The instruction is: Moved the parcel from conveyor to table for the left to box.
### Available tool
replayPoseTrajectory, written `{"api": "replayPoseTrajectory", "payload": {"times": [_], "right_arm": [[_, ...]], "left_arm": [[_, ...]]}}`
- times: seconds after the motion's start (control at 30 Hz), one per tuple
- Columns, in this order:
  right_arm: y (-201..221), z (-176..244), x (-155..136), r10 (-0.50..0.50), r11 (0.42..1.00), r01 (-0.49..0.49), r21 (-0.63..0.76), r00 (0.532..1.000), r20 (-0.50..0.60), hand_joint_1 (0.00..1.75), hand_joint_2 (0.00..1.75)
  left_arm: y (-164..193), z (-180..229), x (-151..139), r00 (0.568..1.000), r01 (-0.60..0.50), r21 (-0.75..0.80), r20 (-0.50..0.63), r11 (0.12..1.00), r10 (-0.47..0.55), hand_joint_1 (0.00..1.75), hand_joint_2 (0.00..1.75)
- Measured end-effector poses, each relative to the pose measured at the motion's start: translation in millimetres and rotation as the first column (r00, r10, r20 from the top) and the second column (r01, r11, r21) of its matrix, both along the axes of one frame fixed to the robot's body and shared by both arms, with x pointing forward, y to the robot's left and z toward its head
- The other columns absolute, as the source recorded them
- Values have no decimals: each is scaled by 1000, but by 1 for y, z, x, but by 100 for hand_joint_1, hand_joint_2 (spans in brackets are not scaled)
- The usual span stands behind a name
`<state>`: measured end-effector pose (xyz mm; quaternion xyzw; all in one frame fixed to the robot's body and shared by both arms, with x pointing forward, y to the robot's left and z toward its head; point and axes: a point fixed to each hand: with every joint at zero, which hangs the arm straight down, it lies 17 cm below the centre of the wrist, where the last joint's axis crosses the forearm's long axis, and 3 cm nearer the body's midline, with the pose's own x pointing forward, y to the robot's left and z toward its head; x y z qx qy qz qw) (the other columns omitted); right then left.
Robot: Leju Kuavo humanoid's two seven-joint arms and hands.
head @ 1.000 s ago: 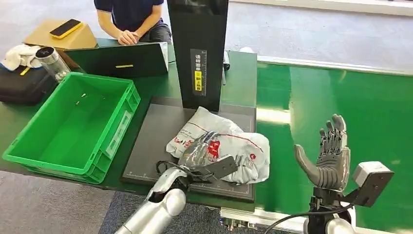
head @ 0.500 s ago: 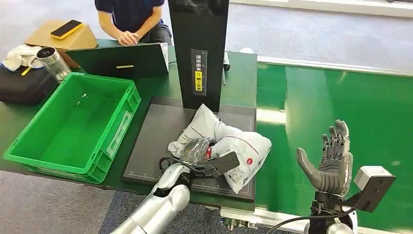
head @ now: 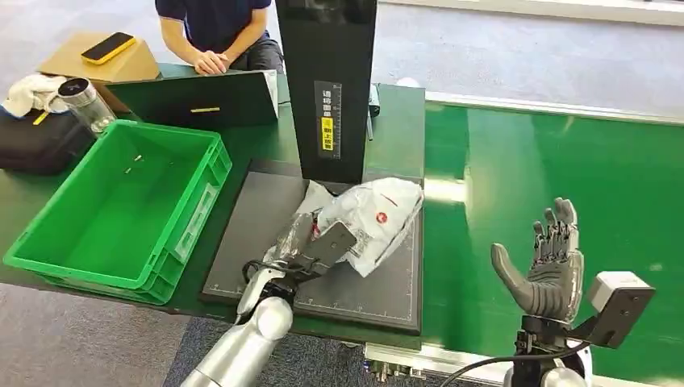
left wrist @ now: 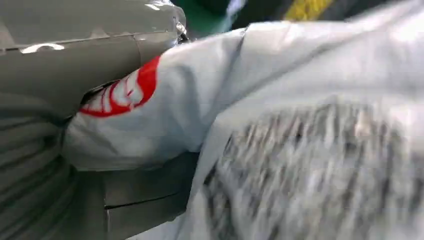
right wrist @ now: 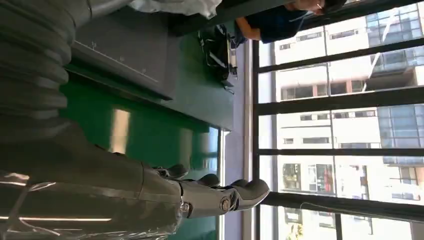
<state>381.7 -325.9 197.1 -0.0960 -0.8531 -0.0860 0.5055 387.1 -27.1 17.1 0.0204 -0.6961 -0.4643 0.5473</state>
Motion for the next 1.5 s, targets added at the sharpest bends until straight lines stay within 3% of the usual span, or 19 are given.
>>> {"api": "replayPoseTrajectory", "payload": {"times": [0.17,0.27,0.33,1.03,1.37,1.43,1.5], "right_arm": [[-1,1,1,-3,1000,3,3,1000,1,0,175],[-4,1,1,-8,1000,8,9,1000,0,0,175],[-5,1,1,-10,1000,10,12,1000,0,0,175],[-8,1,1,-17,1000,17,12,1000,-1,0,175],[-11,-7,-5,-25,999,26,23,1000,-17,0,175],[-12,-7,-6,-26,999,27,24,999,-19,0,175],[-13,-8,-7,-32,999,33,26,999,-21,0,175]], "left_arm": [[18,31,16,989,-87,-46,116,995,92,175,175],[41,67,32,938,-185,-56,287,981,193,175,175],[53,86,40,914,-216,-76,336,973,229,175,175],[77,111,45,864,-266,-94,419,959,280,175,175],[170,159,84,652,-530,-29,624,848,429,175,175],[196,163,93,613,-596,-7,642,803,461,175,175],[245,170,110,536,-714,31,667,699,518,175,175]]}}
